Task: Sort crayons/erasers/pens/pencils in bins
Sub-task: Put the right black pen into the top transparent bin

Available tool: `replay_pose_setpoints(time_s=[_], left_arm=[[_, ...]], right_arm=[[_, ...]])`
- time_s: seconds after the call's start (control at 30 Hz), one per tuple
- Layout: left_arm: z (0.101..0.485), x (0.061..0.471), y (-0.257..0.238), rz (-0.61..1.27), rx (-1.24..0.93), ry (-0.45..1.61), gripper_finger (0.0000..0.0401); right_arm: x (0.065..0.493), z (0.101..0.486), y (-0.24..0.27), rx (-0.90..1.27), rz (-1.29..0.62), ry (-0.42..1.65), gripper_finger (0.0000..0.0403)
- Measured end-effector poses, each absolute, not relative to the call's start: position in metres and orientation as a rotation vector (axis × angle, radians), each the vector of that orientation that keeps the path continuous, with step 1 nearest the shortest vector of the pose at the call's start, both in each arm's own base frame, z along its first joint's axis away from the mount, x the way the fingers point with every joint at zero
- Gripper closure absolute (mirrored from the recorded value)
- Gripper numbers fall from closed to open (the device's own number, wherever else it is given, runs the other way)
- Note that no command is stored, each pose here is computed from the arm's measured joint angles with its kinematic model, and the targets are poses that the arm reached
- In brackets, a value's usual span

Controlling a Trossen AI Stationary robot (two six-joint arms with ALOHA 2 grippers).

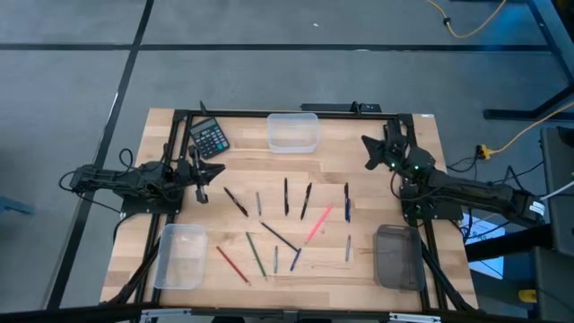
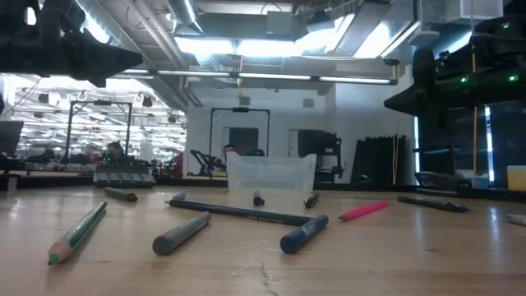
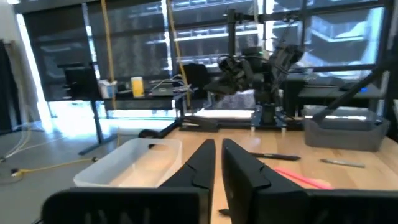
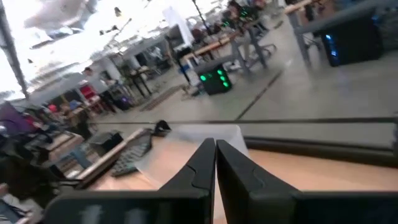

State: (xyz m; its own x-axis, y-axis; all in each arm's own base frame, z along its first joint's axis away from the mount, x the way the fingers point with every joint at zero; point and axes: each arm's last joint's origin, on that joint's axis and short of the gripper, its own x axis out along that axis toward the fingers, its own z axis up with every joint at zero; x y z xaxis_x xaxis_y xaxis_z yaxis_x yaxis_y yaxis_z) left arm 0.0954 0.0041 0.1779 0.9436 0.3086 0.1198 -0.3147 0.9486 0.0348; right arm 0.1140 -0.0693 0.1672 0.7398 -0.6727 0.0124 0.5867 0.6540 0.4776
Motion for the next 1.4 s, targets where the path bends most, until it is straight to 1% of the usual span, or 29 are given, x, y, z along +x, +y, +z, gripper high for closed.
replay_pose_setpoints(time_s=[0.2, 0.33, 0.57, 0.73, 0.87, 1.0, 1.07, 1.1, 1.17, 1.27, 1.33, 1.4], left_arm=[[0.174, 0.095, 0.006, 0.387, 0.031, -0.078, 0.033], [0.172, 0.094, 0.008, 0.462, 0.014, -0.061, 0.0314], [0.172, 0.092, 0.012, 0.641, 0.008, -0.055, 0.0314], [0.171, 0.09, 0.015, 0.74, 0.024, -0.04, 0.0311], [0.171, 0.089, 0.016, 0.779, -0.018, -0.052, 0.0312], [0.171, 0.089, 0.016, 0.775, -0.156, -0.109, 0.0313], [0.171, 0.089, 0.016, 0.775, -0.164, -0.112, 0.0314], [0.171, 0.089, 0.016, 0.778, -0.134, -0.1, 0.0314], [0.171, 0.089, 0.017, 0.796, -0.023, -0.054, 0.0314], [0.171, 0.088, 0.019, 0.82, 0.134, 0.014, 0.0314], [0.171, 0.089, 0.019, 0.81, 0.144, 0.016, 0.0314], [0.171, 0.09, 0.018, 0.753, 0.061, -0.027, 0.0314]], right_arm=[[0.125, 0.172, -0.074, 0.447, -0.748, -0.133, 0.0383], [0.136, 0.183, -0.08, 0.397, -0.754, -0.093, 0.0383], [0.163, 0.201, -0.094, 0.225, -0.76, 0.024, 0.0383], [0.186, 0.202, -0.106, 0.12, -0.737, 0.193, 0.0383], [0.204, 0.202, -0.115, 0.133, -0.717, 0.229, 0.0383], [0.223, 0.216, -0.122, 0.189, -0.598, 0.285, 0.038], [0.23, 0.223, -0.123, 0.183, -0.568, 0.35, 0.0372], [0.233, 0.224, -0.122, 0.163, -0.555, 0.382, 0.0366], [0.238, 0.223, -0.119, 0.102, -0.549, 0.424, 0.035], [0.243, 0.211, -0.111, 0.018, -0.562, 0.433, 0.0323], [0.245, 0.199, -0.106, 0.013, -0.591, 0.432, 0.0304], [0.248, 0.192, -0.101, 0.093, -0.601, 0.419, 0.0285]])
